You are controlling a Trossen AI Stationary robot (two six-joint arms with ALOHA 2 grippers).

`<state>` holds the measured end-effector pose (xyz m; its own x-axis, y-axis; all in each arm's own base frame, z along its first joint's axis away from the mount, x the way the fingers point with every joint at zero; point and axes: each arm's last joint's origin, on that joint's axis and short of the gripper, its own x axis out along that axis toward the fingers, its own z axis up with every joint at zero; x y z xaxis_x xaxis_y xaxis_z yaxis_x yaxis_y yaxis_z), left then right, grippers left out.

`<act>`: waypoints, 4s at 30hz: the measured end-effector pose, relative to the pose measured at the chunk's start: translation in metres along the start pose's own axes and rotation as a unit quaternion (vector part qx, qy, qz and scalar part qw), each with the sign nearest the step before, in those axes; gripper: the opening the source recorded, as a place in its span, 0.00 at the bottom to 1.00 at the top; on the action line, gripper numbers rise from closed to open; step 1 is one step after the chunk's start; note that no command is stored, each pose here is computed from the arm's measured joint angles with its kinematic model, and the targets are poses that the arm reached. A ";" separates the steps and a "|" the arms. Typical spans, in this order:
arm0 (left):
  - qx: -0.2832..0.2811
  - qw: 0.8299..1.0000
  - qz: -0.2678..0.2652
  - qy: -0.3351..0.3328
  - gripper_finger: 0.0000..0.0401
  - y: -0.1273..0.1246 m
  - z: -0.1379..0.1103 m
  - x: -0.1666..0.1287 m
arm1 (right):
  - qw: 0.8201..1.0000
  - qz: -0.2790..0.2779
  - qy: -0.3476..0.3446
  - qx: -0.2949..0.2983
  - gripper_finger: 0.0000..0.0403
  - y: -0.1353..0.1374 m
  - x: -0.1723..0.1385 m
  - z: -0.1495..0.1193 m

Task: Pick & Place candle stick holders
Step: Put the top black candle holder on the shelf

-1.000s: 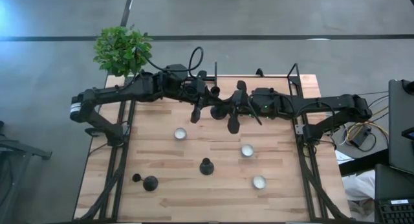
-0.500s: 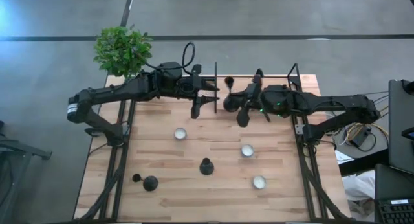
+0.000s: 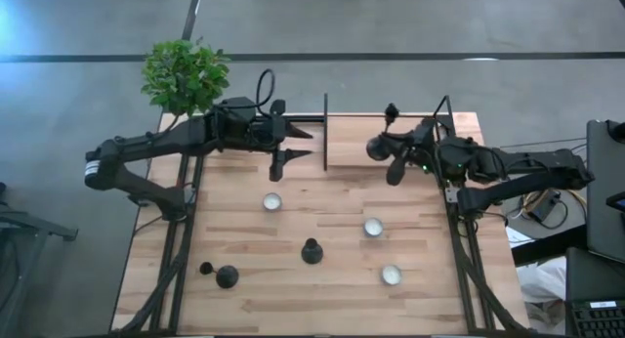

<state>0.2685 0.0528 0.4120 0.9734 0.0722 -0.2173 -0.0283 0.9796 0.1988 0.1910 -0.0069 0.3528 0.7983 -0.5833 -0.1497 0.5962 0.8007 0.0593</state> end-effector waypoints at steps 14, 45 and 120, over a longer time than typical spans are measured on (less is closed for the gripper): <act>-0.020 0.995 0.091 -0.038 0.45 -0.010 -0.050 -0.039 | 0.995 -0.090 -0.043 0.000 0.02 -0.007 -0.023 -0.018; -0.026 0.988 0.144 -0.053 0.45 -0.032 -0.153 -0.058 | 0.966 -0.259 -0.003 -0.004 0.03 -0.021 -0.031 -0.051; -0.045 0.989 0.138 -0.032 0.45 -0.038 -0.181 -0.054 | 0.937 -0.345 -0.036 0.032 0.03 -0.135 0.076 -0.194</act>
<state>0.1755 0.0451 0.2433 0.9381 0.3299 -0.1053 -0.3121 0.9372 0.1557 0.1543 -0.1328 0.1419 0.2225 -0.9690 -0.1072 0.9749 0.2204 0.0319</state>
